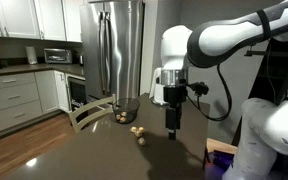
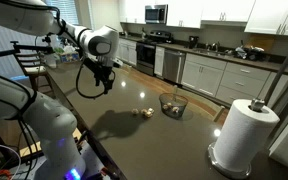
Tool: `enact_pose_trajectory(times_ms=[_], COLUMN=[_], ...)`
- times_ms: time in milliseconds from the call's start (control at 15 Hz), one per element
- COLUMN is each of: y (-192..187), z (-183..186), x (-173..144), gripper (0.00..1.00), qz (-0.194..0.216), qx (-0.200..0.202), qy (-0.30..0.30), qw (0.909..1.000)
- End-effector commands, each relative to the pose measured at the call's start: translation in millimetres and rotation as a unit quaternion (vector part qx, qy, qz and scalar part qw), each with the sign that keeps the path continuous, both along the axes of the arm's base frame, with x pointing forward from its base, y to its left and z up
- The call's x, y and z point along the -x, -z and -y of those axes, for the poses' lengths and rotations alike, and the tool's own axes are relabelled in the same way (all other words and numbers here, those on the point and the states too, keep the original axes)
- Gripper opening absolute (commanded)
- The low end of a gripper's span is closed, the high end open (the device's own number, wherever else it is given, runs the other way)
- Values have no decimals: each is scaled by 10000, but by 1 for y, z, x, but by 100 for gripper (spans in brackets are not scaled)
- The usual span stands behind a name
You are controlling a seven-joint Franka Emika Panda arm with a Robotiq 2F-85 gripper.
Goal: Place the black basket in the center of the counter
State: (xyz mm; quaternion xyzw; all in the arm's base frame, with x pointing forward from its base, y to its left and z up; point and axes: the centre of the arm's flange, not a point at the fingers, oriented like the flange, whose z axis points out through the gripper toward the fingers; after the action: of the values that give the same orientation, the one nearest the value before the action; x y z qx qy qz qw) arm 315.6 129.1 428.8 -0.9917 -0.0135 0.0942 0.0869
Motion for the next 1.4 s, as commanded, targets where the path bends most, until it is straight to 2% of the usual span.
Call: enact_pose_trajectory(times_ms=[0, 400, 800, 1333], y=[0, 0, -6, -20], z=[0, 1, 16, 36], x=[0, -1, -15, -48], gripper=[100, 100, 100, 100], qz=[0, 11, 455, 1011], qx=[0, 18, 300, 581], qy=[0, 18, 266, 751], qw=[10000, 10000, 9982, 9903])
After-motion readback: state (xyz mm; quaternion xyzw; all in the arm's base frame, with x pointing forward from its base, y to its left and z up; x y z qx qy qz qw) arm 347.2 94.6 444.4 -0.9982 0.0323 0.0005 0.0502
